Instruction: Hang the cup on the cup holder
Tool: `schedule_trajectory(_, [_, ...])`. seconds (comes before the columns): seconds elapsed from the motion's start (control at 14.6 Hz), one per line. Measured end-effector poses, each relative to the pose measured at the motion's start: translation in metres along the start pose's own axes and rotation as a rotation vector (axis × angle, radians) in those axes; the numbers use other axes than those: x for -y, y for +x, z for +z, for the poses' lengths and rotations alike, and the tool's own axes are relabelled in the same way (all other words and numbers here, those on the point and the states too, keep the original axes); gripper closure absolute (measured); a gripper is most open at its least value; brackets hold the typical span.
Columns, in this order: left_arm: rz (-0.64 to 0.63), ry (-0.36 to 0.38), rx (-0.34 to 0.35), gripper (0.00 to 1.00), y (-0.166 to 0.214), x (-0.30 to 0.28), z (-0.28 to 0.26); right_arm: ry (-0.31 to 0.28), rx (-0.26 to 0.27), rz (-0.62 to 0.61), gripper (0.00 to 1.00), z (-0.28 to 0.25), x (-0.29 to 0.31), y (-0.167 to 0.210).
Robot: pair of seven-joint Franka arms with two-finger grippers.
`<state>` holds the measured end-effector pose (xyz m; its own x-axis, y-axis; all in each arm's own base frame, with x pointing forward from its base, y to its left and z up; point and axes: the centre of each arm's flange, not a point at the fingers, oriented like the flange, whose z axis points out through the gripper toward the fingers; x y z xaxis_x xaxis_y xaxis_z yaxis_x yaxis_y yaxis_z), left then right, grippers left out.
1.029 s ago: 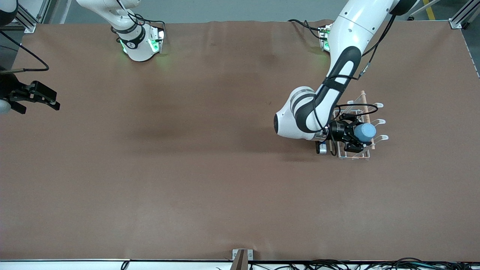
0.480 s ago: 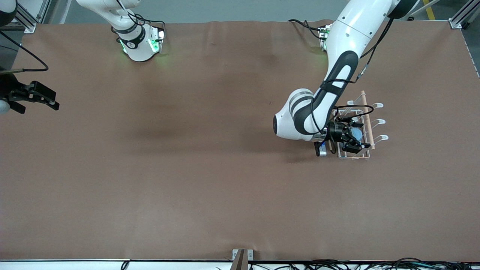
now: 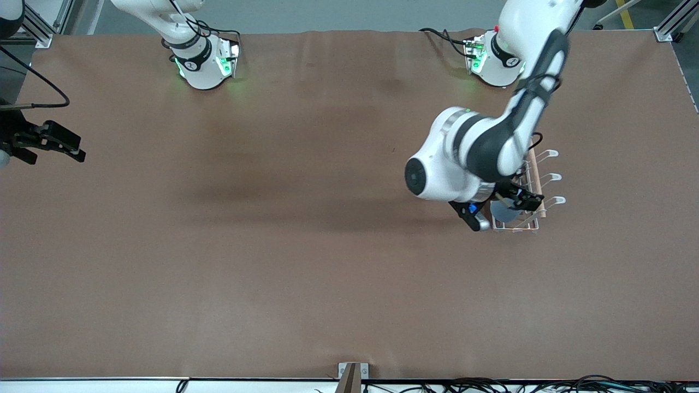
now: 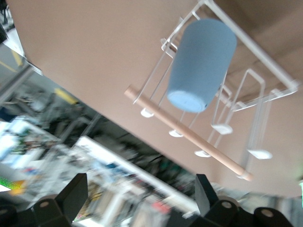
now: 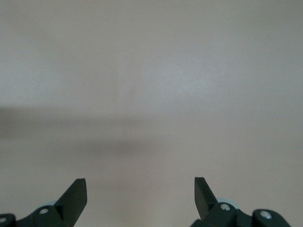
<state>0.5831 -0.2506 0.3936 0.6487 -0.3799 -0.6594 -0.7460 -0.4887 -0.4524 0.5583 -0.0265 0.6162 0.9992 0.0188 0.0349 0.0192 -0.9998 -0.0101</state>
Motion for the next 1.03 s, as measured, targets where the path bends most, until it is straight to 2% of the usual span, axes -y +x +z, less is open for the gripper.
schedule_trajectory(0.14, [-0.160, -0.089, -0.071, 0.00, -0.034, 0.032, -0.024, 0.000, 0.002, 0.005, 0.00, 0.001, 0.000, 0.001])
schedule_trajectory(0.41, [-0.456, -0.357, -0.187, 0.00, -0.113, 0.112, -0.031, 0.000, 0.004, 0.008, 0.00, 0.003, -0.001, 0.002])
schedule_trajectory(0.55, [-0.556, -0.428, -0.262, 0.00, -0.160, 0.160, -0.024, 0.000, 0.004, 0.008, 0.00, 0.003, -0.001, 0.002])
schedule_trajectory(0.82, [-0.655, -0.476, -0.374, 0.00, -0.228, 0.192, -0.035, 0.000, 0.004, 0.008, 0.00, 0.004, -0.001, 0.002])
schedule_trajectory(0.89, [-0.666, -0.522, -0.399, 0.00, -0.241, 0.194, -0.037, 0.000, 0.005, 0.008, 0.00, 0.004, -0.001, 0.003])
schedule_trajectory(1.03, [-0.691, -0.668, -0.442, 0.00, -0.268, 0.209, -0.023, 0.000, 0.007, 0.010, 0.00, 0.005, -0.001, 0.003])
